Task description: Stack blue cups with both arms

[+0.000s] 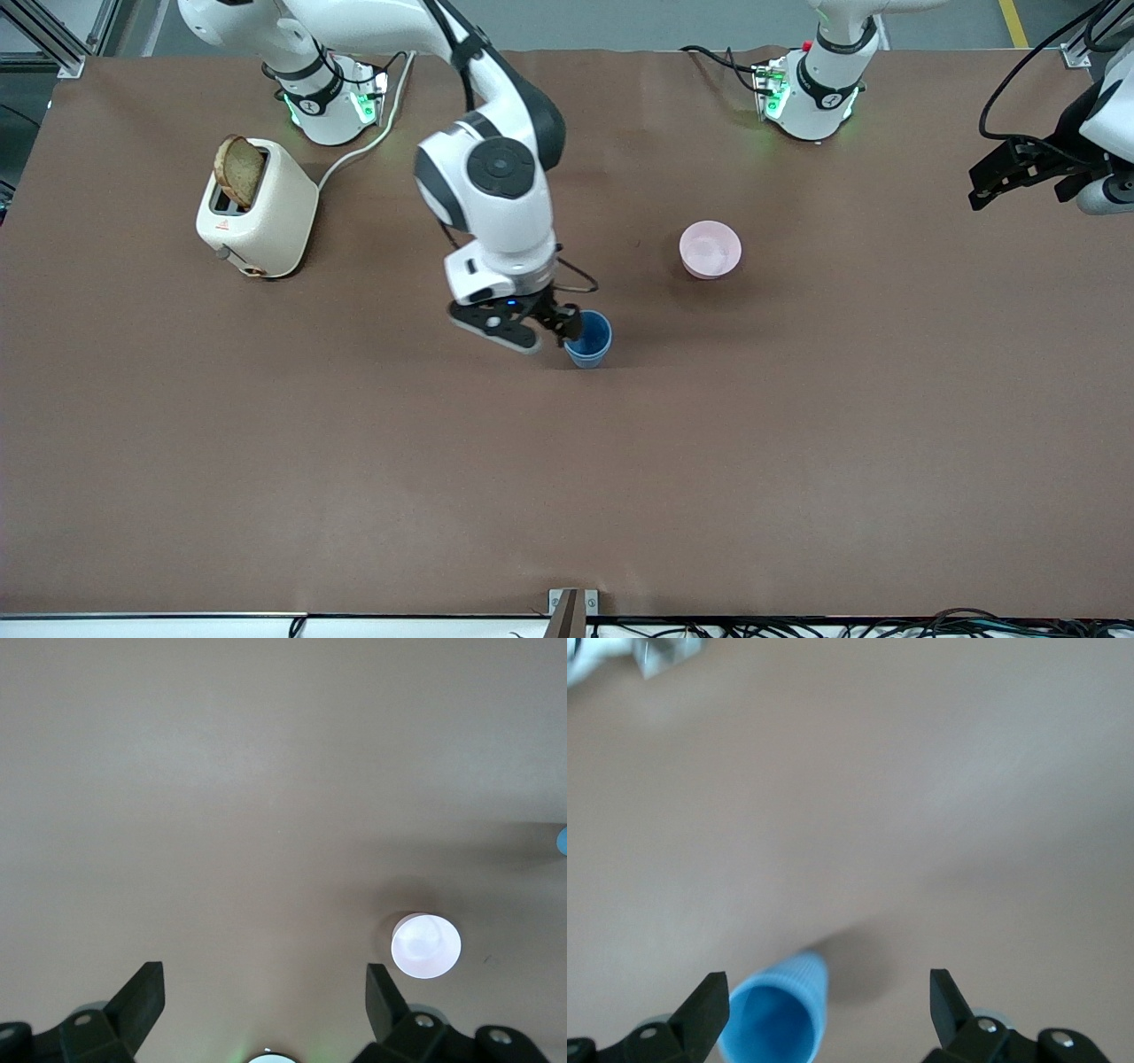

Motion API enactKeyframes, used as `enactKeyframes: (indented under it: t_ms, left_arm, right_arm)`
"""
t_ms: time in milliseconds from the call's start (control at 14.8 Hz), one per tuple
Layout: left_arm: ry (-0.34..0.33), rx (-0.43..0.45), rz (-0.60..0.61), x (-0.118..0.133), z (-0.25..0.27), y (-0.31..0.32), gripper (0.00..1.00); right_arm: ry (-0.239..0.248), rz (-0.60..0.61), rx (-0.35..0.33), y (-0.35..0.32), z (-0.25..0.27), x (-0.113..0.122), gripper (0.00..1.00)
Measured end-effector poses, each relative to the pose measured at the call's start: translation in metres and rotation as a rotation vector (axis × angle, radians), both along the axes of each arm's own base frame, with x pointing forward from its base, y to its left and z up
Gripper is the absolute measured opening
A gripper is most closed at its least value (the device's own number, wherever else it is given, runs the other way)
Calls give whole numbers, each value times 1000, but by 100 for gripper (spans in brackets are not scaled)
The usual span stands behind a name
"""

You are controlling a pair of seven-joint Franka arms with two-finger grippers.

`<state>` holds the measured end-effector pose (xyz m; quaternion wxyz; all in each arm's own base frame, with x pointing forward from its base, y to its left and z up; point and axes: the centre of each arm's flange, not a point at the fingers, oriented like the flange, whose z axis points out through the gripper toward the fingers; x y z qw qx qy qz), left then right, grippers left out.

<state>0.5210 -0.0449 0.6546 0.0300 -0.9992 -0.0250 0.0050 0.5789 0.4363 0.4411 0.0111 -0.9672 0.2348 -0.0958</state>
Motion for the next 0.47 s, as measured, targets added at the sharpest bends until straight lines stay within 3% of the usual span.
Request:
enactKeyframes:
  t_ms: [203,475]
  left_arm:
    - [0,0,-3,0,0,-2,100]
    - [2,-20,-5,0,0,-4,100]
  right_arm:
    - [-12,-57,-51,-71,69,15,100]
    - [51,3,-89,-194,131,33,100]
